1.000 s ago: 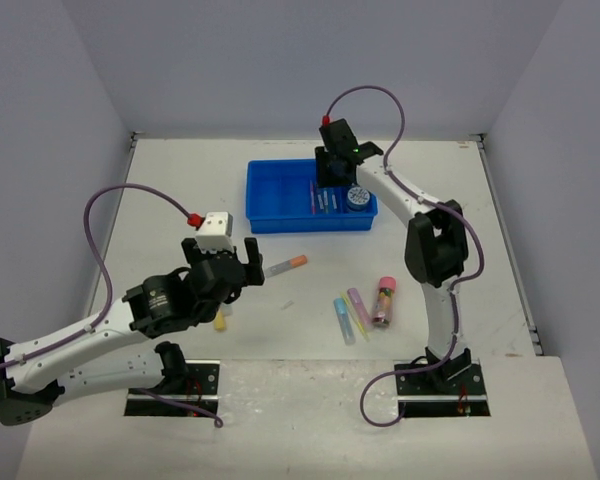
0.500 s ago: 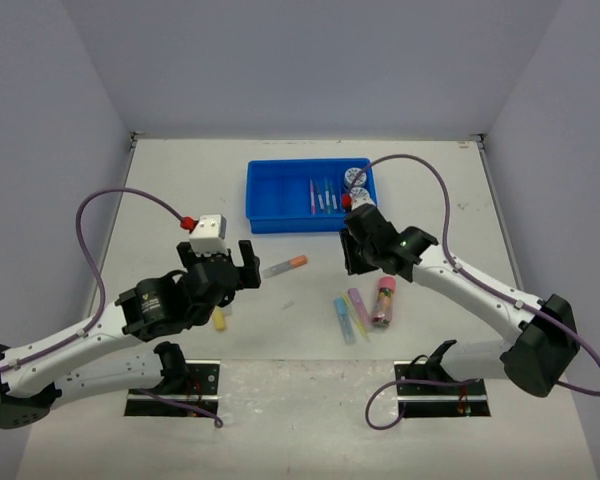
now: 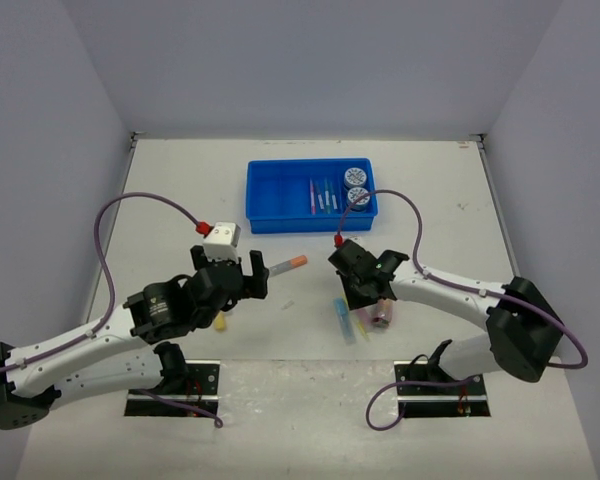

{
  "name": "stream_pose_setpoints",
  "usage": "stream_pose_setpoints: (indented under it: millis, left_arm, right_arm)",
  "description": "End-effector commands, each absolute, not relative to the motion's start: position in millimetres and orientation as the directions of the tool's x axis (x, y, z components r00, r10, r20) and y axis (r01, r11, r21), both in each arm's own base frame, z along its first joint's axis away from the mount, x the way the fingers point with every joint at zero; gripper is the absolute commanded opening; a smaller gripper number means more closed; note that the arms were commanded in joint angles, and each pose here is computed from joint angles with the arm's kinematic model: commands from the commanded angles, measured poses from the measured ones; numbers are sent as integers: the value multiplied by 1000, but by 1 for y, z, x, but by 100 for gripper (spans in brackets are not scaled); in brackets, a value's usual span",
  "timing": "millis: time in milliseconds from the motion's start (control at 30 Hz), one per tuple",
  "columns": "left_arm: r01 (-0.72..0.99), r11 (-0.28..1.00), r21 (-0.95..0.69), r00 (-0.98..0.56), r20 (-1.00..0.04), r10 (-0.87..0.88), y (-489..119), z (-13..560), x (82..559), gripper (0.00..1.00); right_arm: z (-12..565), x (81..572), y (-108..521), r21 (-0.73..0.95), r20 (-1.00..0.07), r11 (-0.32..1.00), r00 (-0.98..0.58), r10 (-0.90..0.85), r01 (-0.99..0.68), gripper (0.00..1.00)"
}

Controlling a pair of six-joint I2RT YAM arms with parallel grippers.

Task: Sort the stationery into containers
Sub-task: Pick up the pen from the center of the board.

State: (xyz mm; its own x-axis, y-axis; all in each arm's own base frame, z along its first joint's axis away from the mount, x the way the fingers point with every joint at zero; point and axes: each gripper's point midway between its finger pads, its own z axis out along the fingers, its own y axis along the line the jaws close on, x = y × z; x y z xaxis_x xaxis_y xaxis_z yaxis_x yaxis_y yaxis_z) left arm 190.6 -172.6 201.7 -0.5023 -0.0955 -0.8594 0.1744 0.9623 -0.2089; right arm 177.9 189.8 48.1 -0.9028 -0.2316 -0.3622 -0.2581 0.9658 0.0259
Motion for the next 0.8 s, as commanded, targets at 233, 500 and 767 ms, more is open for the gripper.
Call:
stream_pose_setpoints:
  millis: [233,500,767]
  left_arm:
    - [248,943,-222,-504,-861,-70,-193,198,191,100]
    - [273,932,-237,-515,-854,-66,-202,194,190,100]
    - [281,922,-268,-526,-846,-86,-207,192,188,100]
  right_arm:
    - [24,165,202,41,-323,967,-919,-227,-253,25]
    - [13,165,202,3,-301,970,-925,-233,-245,24]
    - [-1,163,209,-1,-256,967,-935,-247,-255,8]
